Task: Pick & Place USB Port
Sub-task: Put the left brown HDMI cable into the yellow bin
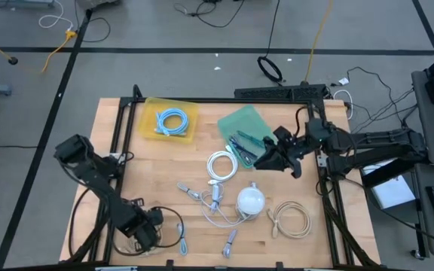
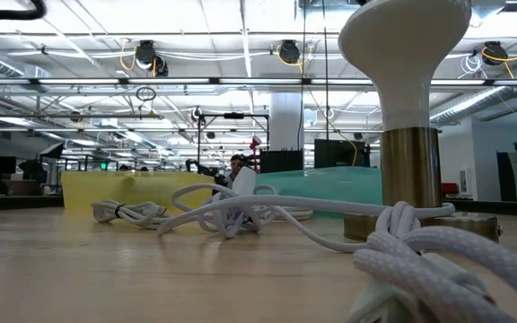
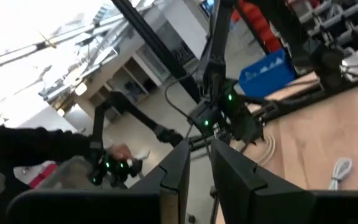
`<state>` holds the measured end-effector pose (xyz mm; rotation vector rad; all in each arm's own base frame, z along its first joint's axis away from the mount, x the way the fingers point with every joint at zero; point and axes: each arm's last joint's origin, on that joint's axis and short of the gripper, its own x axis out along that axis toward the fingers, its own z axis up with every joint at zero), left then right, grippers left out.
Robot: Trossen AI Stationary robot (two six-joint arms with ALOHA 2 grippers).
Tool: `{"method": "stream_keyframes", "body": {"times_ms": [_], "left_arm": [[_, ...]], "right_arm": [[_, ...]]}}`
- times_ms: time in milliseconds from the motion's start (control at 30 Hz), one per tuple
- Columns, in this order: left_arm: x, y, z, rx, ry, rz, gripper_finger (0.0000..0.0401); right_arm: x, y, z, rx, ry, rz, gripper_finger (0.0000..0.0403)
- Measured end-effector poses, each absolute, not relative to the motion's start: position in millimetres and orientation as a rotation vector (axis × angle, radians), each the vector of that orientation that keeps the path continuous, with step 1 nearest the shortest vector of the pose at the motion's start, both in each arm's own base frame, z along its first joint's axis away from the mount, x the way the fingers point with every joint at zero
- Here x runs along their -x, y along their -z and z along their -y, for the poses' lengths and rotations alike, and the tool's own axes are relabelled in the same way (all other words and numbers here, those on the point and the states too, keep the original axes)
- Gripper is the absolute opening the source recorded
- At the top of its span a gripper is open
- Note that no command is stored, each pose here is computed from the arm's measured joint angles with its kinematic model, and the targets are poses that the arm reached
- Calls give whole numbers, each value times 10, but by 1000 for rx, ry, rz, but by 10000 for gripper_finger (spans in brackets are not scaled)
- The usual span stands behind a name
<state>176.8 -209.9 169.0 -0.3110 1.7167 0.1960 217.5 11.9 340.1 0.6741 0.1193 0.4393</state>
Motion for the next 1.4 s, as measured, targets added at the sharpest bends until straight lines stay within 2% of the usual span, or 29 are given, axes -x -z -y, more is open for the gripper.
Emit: {"method": "stream_keyframes", "body": {"times_ms": [300, 533, 633, 700, 800, 900, 967, 1100, 1400], "left_arm": [[-1808, -1629, 2061, 208, -229, -1659, 113], [-1884, -1360, 2139, 135, -193, -1721, 114], [-1925, -1272, 2136, 172, -214, -1763, 113], [-1956, -1256, 2121, 224, -246, -1771, 101], [-2005, -1274, 2073, 291, -291, -1763, 35], [-2056, -1307, 2013, 358, -344, -1746, 24], [-2096, -1355, 1959, 422, -392, -1724, 24], [-2142, -1549, 1781, 508, -576, -1534, 18], [-1773, -2621, 1158, 644, -961, -1143, 10]], "right_arm": [[-2173, -3385, -145, -647, -419, -124, 61], [-2168, -3390, -151, -669, -422, -128, 61], [-2169, -3390, -149, -680, -416, -128, 61], [-2171, -3390, -145, -682, -400, -123, 61], [-2172, -3391, -143, -685, -395, -120, 61], [-2172, -3407, -140, -683, -390, -101, 61], [-2173, -3405, -137, -684, -378, -98, 61], [-2174, -3405, -137, -682, -377, -97, 61], [-2169, -3401, -205, -677, -405, -110, 61]]}}
